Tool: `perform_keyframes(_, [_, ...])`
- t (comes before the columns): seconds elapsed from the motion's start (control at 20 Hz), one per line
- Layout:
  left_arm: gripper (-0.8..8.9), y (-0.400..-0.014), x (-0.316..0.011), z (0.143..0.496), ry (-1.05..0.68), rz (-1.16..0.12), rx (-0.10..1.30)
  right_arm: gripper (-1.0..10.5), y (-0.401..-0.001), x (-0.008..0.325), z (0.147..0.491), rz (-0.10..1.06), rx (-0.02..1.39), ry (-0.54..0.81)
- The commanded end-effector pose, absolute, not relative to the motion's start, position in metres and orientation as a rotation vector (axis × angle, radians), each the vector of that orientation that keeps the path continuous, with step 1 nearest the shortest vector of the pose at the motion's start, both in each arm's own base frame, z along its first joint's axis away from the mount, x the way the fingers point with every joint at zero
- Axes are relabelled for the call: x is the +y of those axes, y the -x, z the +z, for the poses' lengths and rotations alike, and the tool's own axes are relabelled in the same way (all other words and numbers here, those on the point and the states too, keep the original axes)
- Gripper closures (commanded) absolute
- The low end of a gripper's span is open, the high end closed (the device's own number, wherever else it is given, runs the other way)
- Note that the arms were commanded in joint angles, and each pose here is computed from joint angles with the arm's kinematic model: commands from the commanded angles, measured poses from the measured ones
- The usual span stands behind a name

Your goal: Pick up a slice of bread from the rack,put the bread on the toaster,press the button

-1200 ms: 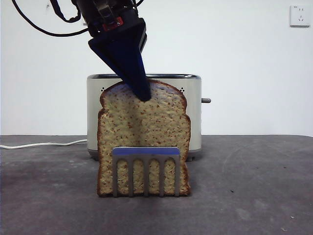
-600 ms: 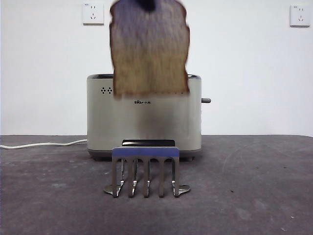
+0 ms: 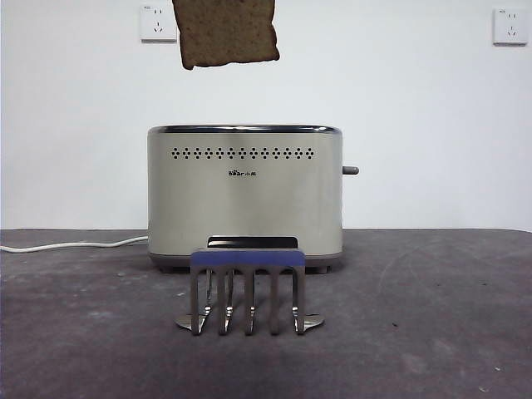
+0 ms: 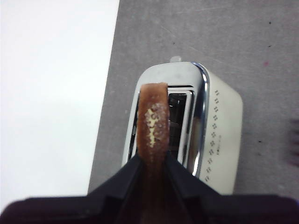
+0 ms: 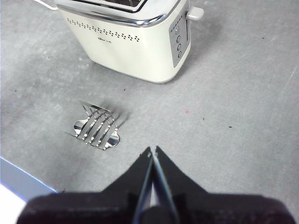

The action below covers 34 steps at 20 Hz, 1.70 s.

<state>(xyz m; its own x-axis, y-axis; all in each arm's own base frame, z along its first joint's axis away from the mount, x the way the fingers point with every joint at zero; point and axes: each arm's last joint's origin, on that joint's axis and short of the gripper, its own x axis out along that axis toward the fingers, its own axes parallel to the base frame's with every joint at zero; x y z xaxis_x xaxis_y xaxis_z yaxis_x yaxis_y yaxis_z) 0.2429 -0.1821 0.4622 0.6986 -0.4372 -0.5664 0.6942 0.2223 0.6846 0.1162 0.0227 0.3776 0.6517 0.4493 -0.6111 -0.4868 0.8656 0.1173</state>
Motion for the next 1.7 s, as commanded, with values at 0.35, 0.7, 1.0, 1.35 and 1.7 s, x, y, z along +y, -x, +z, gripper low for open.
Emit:
perform_keyframes(0.35, [8.22,-0.285,-0.185,0.435,-1.112,-0.870,0.308,9.6,-0.123,0.024,0.376,0.540,0.696,0.063])
perform_keyframes(0.7, [8.22,-0.304,-0.189,0.417,-1.111,-0.928,0.343,9.6,-0.127,0.024,0.375,0.540,0.710,0.061])
perform_keyframes(1.0, [8.22,-0.318,-0.189,0.403,-1.117,-0.962,0.371,9.6,-0.129,0.024,0.374,0.541,0.719,0.059])
perform_keyframes(1.35, [8.22,-0.326,-0.185,0.398,-1.101,-0.973,0.374,9.6,-0.134,0.025,0.372,0.541,0.735,0.056])
perform_keyframes(1.7, [8.22,-0.349,-0.191,0.371,-1.089,-0.999,0.436,9.6,-0.150,0.026,0.366,0.542,0.773,0.050])
